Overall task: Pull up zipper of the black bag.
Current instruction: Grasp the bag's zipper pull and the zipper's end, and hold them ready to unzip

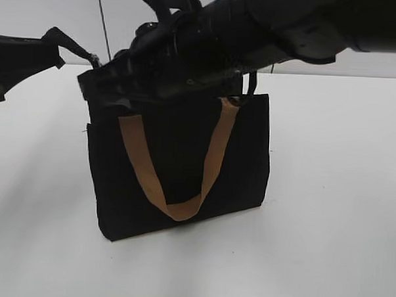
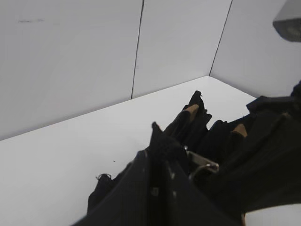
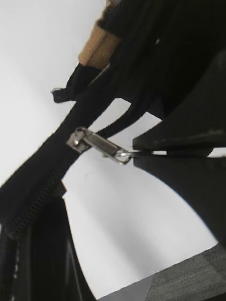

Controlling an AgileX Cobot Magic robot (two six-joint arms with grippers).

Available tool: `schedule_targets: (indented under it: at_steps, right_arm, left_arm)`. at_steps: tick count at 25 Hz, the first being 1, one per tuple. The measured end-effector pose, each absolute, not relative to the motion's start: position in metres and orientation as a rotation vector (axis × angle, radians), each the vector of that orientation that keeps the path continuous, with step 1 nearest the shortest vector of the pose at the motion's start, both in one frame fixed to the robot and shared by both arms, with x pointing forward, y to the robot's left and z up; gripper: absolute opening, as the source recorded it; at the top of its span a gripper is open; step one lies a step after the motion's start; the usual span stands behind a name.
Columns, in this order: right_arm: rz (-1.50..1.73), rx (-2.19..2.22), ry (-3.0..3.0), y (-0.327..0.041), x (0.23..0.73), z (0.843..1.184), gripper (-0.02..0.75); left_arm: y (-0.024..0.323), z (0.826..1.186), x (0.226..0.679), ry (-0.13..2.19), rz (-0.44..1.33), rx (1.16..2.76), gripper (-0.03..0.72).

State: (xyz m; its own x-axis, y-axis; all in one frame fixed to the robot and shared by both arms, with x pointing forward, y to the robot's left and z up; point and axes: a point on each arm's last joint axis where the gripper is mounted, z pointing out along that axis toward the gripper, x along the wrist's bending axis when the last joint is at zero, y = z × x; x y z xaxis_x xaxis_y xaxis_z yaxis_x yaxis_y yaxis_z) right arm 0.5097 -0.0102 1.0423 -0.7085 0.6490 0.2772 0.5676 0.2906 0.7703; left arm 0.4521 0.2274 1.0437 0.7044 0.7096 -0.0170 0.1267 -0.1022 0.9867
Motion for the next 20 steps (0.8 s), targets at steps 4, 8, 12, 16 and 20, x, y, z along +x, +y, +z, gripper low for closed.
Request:
schedule_targets:
  at_steps: [4,8,12,16,20]
  right_arm:
    - [1.385,1.22,2.472,-0.021,0.515,1.043,-0.001]
    - [1.371,1.248,2.482,-0.027,0.518,1.043,-0.001]
    - [1.351,1.282,2.492,-0.034,0.523,1.042,-0.001]
    - [1.33,1.341,2.491,-0.047,0.531,1.041,-0.001]
    - [1.298,1.414,2.502,-0.059,0.538,1.039,-0.001]
  left_arm:
    - [0.227,1.044,0.452,0.691,0.563,1.626,0.015]
    - [0.227,1.044,0.452,0.691,0.564,1.625,0.015]
    - [0.228,1.046,0.45,0.684,0.573,1.622,0.015]
    - [0.23,1.05,0.447,0.686,0.61,1.624,0.015]
    - [0.232,1.054,0.444,0.691,0.651,1.635,0.015]
